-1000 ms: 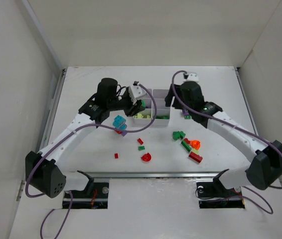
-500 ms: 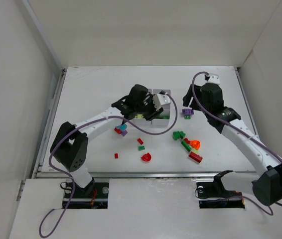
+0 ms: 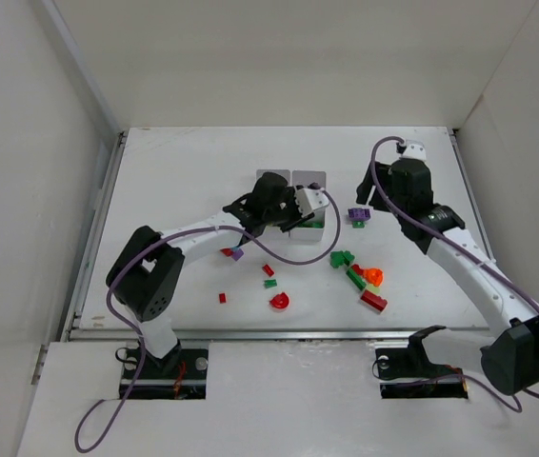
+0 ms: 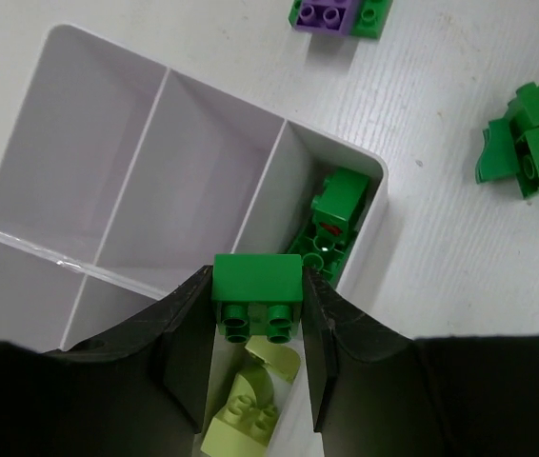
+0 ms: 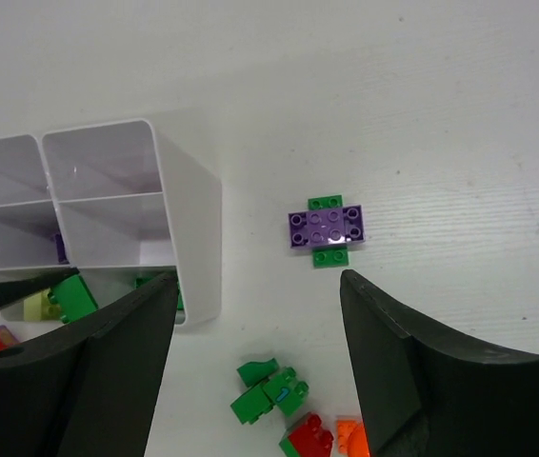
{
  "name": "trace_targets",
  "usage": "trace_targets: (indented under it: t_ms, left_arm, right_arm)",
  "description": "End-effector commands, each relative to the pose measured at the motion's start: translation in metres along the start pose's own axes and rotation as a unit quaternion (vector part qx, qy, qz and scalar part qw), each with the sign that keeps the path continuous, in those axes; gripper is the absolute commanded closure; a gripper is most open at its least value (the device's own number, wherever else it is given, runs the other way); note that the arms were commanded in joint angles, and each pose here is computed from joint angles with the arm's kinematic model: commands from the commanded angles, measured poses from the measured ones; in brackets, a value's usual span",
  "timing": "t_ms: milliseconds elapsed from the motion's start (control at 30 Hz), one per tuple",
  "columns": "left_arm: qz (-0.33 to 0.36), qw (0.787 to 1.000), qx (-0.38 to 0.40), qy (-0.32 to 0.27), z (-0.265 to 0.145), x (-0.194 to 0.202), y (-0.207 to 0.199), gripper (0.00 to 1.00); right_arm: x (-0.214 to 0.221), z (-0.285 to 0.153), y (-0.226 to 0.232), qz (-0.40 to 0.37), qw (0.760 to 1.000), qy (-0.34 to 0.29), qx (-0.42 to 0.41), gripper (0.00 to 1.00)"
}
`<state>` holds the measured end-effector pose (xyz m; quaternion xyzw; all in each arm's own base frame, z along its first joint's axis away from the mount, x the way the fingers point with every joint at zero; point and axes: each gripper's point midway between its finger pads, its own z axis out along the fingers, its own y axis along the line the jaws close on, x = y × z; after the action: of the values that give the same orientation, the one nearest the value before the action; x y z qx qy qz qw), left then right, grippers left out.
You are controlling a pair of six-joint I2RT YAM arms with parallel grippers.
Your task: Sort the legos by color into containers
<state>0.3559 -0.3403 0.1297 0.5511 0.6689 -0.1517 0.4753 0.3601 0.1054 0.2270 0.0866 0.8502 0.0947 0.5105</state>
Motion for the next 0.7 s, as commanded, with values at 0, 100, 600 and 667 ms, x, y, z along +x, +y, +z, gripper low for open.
trace_targets:
  t_ms: [0, 100, 600, 667]
  left_arm:
    - [0.015, 1.000, -0.006, -0.021, -0.005, -0.009, 0.000, 0.99]
    - [0.017, 0.999, -0.016, -0.028, -0.002, -0.012, 0.005, 0.98]
    - [0.003, 1.000, 0.023, -0.017, 0.017, -0.007, -0.005, 0.75]
    - [0.002, 0.999, 0.032, -0.016, 0.019, -0.006, -0.008, 0.68]
  right_arm:
    - [-0.021, -0.006, -0.005, 0.001, 1.000, -0.028, 0.005, 0.26]
    - [-0.022, -0.006, -0.008, -0.001, 1.000, -0.029, 0.009, 0.26]
    - [-0.027, -0.015, -0.020, 0.004, 0.999, -0.039, 0.024, 0.24]
    - [-0.023, -0.014, -0.021, 0.003, 0.999, -0.035, 0.025, 0.24]
